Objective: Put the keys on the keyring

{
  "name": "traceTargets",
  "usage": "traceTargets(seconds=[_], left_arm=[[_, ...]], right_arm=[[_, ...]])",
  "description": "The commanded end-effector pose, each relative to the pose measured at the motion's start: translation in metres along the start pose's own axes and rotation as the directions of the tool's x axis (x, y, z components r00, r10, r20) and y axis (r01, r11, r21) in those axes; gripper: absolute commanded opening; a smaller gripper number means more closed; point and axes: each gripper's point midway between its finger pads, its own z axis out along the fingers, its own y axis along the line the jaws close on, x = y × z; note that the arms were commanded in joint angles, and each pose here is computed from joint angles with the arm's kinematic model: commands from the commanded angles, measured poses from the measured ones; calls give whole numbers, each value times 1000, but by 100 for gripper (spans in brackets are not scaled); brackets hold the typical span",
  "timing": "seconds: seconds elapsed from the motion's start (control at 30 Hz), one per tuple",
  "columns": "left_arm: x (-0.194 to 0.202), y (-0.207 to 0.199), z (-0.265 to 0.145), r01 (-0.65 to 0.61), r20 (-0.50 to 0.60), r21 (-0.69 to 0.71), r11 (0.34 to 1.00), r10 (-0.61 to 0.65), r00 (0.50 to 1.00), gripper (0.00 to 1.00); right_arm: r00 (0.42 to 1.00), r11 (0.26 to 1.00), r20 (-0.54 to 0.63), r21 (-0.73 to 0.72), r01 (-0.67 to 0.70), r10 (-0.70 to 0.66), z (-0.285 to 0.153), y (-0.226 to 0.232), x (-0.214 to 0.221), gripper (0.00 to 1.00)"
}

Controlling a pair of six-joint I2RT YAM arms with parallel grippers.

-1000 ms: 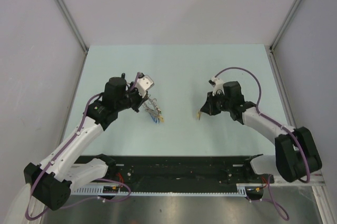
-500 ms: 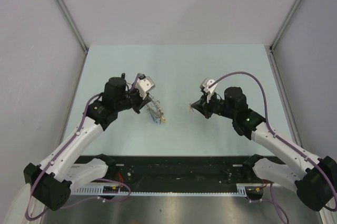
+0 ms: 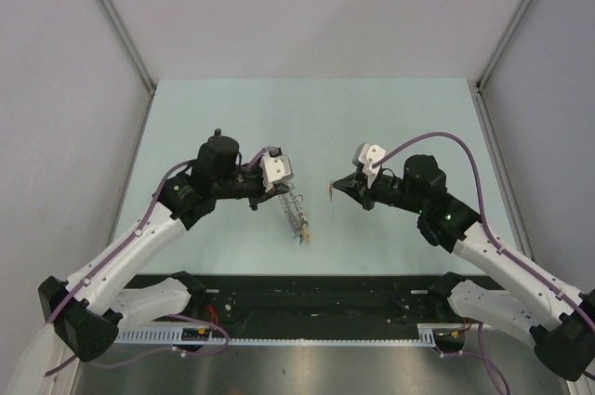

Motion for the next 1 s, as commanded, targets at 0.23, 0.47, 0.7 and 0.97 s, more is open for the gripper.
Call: traceTargets(seconds=[0.23, 0.47, 0.7, 0.97], left_arm=[[-49, -5, 6, -220, 80, 42, 975, 216, 973, 0], [-39, -10, 12, -198, 74, 58, 978, 194, 978, 0], [-35, -17, 8, -210, 121, 41, 977, 203, 972, 1], [-26, -22, 16, -198, 127, 64, 978, 189, 974, 0]], right_arm=[[967, 966, 147, -122, 227, -209, 11, 13, -40, 0], [944, 938, 160, -155, 312, -287, 19, 17, -37, 0], [932, 917, 175, -193, 349, -317, 25, 23, -34, 0], [928, 900, 163, -235, 367, -336, 31, 34, -29, 0]])
